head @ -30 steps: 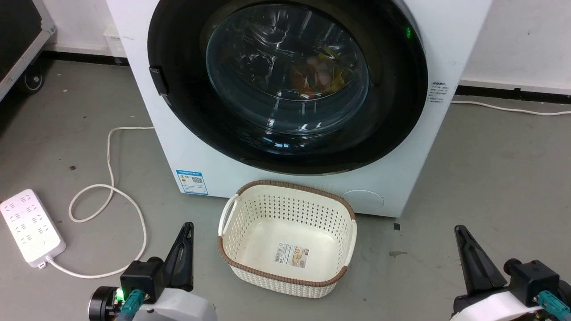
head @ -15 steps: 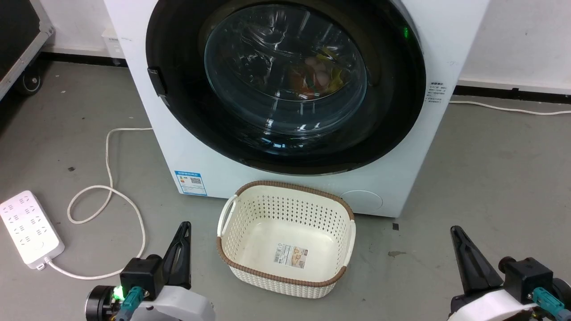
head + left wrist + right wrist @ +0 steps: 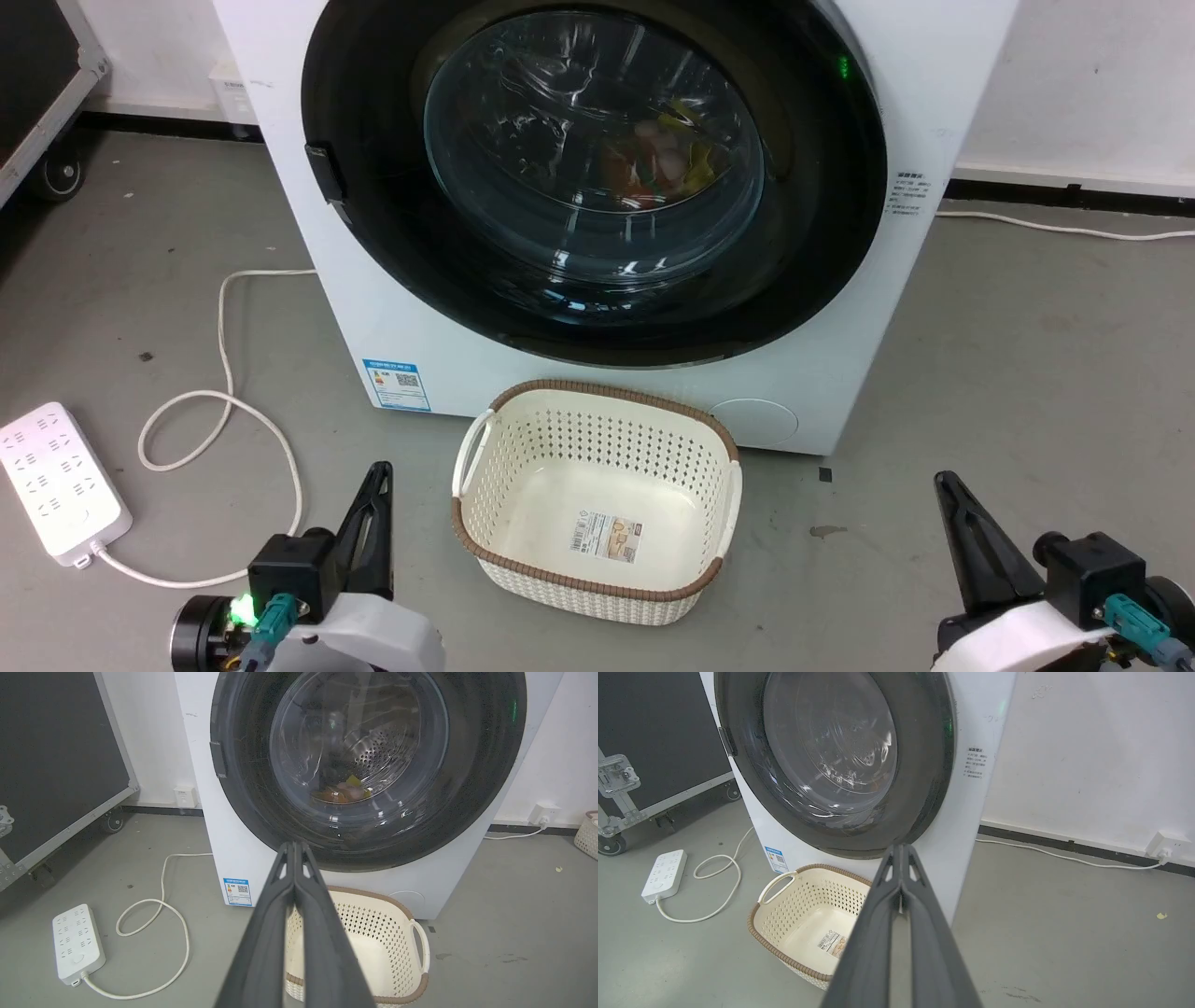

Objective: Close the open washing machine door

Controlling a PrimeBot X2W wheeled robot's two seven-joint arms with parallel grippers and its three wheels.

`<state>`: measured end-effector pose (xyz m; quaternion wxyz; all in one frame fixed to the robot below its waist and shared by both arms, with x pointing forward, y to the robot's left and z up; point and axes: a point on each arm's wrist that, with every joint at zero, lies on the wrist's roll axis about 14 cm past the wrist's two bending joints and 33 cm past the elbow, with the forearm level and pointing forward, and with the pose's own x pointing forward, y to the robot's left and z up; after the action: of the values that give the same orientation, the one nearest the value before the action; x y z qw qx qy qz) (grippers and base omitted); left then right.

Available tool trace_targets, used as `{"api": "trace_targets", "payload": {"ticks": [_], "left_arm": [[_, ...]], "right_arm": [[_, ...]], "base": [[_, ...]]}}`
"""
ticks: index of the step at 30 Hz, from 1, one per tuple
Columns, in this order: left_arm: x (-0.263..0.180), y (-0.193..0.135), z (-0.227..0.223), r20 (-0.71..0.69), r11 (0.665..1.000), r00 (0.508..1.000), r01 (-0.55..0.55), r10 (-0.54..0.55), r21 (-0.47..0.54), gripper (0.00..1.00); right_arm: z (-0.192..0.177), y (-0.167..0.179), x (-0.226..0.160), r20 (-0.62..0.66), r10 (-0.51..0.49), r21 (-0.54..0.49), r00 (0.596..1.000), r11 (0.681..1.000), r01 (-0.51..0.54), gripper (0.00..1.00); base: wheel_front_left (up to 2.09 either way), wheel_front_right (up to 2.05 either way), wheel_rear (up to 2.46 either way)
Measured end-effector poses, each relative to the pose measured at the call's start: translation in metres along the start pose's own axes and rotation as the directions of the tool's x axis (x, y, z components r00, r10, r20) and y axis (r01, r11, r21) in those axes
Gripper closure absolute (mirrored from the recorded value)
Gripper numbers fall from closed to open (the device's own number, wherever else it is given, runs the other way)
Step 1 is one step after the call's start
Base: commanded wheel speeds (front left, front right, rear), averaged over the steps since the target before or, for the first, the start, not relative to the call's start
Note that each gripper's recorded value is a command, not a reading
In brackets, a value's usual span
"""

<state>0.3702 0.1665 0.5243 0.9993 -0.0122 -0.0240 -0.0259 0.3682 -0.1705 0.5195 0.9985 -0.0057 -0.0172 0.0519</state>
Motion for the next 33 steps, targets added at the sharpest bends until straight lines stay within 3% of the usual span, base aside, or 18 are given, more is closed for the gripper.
{"api": "trace_targets", "payload": {"ticks": [33], "left_arm": [[0.0025, 0.0057, 0.0029, -0.03, 0.999, 0.999, -0.024, 0.026, 0.045, 1.0]], "right_arm": [[0.001, 0.0059, 0.0013, -0.039, 0.017, -0.022, 0.999, 1.0, -0.018, 1.0]], "base": [[0.0, 0.0, 0.0]]}}
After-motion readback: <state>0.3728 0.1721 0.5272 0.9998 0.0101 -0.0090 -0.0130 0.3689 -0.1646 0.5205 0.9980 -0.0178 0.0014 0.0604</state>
